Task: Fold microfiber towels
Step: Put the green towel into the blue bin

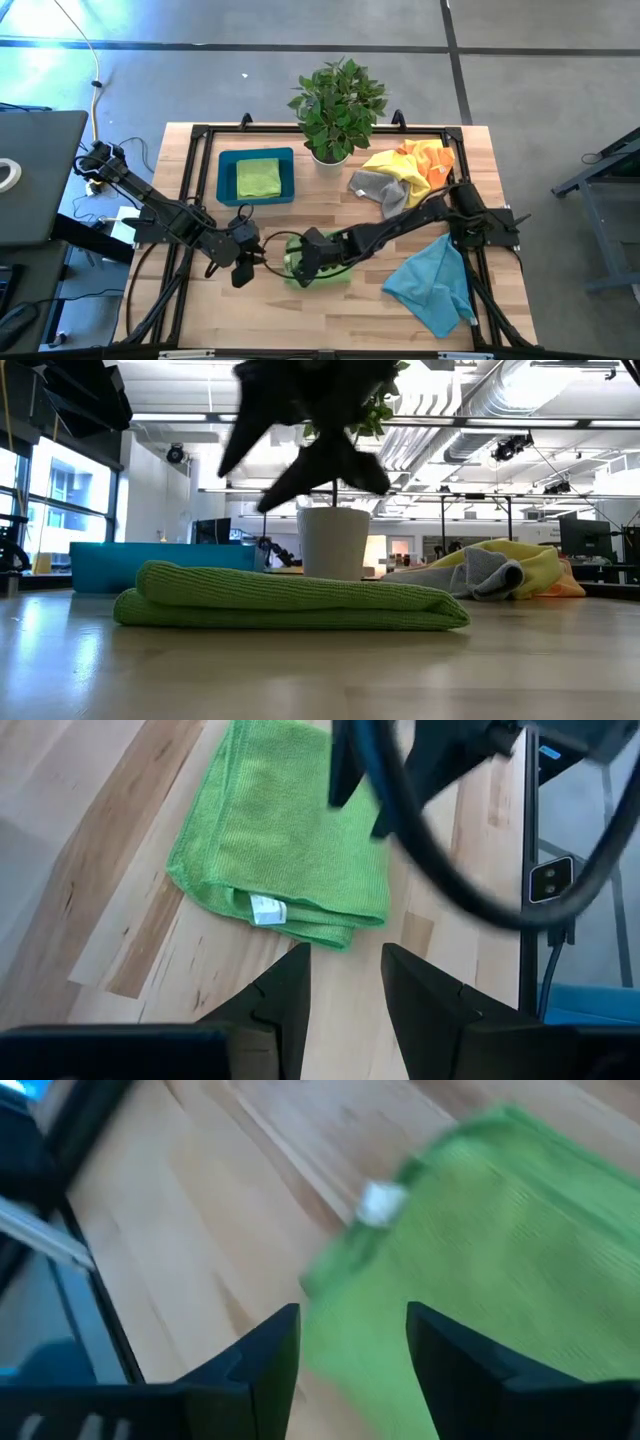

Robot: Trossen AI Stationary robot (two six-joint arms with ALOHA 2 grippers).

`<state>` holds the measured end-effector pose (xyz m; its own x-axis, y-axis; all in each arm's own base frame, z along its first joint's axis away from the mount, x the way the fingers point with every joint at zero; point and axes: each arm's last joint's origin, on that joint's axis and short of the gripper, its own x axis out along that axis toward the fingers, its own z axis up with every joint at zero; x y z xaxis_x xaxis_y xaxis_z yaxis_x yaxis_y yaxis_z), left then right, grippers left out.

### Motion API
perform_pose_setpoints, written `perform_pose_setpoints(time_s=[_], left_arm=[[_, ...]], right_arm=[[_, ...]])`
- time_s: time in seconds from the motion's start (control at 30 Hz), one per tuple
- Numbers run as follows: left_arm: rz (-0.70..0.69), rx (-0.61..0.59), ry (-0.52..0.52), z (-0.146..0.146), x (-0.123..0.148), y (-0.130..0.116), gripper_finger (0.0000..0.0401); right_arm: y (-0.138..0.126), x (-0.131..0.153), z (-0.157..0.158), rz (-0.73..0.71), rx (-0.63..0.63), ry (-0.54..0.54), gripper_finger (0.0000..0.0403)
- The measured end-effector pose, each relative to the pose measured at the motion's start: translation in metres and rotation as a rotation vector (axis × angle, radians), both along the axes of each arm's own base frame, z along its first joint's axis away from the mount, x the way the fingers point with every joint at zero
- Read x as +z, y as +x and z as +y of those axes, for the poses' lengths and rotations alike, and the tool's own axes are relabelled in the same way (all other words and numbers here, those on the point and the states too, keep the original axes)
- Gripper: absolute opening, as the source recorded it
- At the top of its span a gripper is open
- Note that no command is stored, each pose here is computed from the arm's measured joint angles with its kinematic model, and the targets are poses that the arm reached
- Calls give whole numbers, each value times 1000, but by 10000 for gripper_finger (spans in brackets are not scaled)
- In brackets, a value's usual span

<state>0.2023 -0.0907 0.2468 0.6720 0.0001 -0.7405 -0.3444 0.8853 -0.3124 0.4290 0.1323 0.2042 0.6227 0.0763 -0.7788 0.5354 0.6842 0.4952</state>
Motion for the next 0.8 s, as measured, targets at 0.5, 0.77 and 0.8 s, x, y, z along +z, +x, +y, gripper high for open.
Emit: perform_pose_setpoints(time_s=[0.5,0.77,0.8], left_arm=[[14,123,-19,0,-7,5,115],[153,308,-55,1,-45,27,115],[164,324,-76,2,-49,31,115]], right_arm=[[-71,28,-30,539,-3,-151,151],[-111,-11,-41,642,-29,-78,145],[-118,-17,-42,630,-53,-50,144]])
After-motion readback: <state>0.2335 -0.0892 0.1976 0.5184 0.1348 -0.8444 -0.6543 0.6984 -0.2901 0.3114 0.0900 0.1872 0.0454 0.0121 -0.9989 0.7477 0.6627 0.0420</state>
